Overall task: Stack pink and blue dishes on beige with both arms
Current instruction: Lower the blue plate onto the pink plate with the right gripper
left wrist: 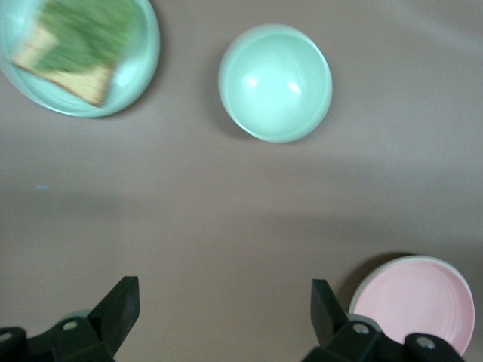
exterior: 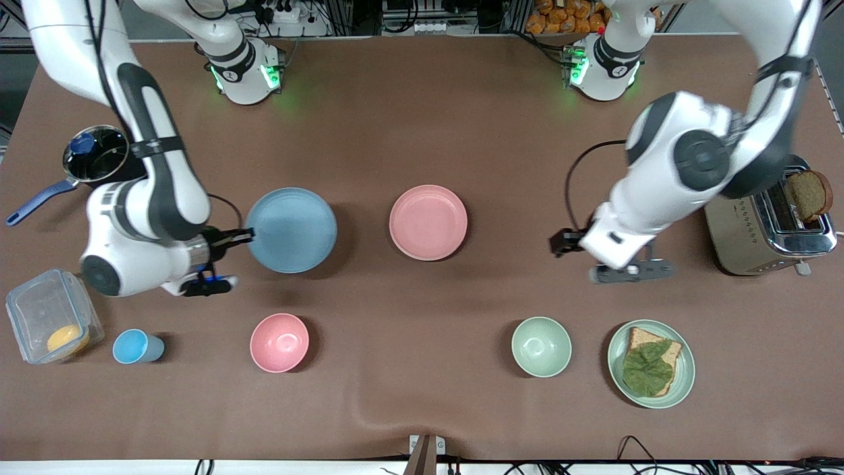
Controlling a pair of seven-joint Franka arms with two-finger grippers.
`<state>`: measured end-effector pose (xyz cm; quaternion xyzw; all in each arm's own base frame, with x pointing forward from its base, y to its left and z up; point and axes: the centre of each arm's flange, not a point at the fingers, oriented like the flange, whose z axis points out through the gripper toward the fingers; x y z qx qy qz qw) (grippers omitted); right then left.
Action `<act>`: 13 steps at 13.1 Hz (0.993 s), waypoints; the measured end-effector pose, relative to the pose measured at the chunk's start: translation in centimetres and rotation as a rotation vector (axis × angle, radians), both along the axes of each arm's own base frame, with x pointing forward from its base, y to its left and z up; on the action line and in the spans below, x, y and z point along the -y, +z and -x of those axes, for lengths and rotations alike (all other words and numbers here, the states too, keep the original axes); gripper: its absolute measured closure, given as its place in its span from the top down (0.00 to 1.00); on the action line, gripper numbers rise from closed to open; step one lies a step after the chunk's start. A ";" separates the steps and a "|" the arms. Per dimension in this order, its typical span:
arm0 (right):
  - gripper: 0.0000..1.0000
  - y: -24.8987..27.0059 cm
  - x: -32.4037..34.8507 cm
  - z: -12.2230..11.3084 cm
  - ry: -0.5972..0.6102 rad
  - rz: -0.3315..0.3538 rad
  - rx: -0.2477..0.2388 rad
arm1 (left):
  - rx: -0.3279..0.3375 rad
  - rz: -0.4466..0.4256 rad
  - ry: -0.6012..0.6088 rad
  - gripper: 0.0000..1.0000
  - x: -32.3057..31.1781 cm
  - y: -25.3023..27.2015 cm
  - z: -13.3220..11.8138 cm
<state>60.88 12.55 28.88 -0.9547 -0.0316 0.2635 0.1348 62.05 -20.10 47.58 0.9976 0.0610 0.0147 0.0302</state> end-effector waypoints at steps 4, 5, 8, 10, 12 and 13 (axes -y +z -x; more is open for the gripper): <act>0.04 -2.1 -9.7 2.4 -0.037 -0.054 -0.079 | 0.055 -0.044 0.055 1.00 -5.0 6.6 0.9; 0.04 -3.0 -11.4 2.9 -0.038 -0.069 -0.090 | 0.053 -0.056 0.064 1.00 -5.5 7.9 1.4; 0.04 -5.9 -16.0 4.3 -0.043 -0.112 -0.108 | 0.038 -0.078 0.074 1.00 -6.1 11.1 2.5; 0.04 -7.1 -18.6 4.9 -0.061 -0.141 -0.092 | 0.049 -0.086 0.050 1.00 -6.7 12.8 3.0; 0.04 -7.9 -20.0 5.5 -0.072 -0.158 -0.096 | 0.022 -0.094 0.035 1.00 -7.4 13.2 3.5; 0.04 -8.2 -20.7 5.8 -0.081 -0.172 -0.103 | 0.008 -0.090 0.033 1.00 -7.8 13.3 3.6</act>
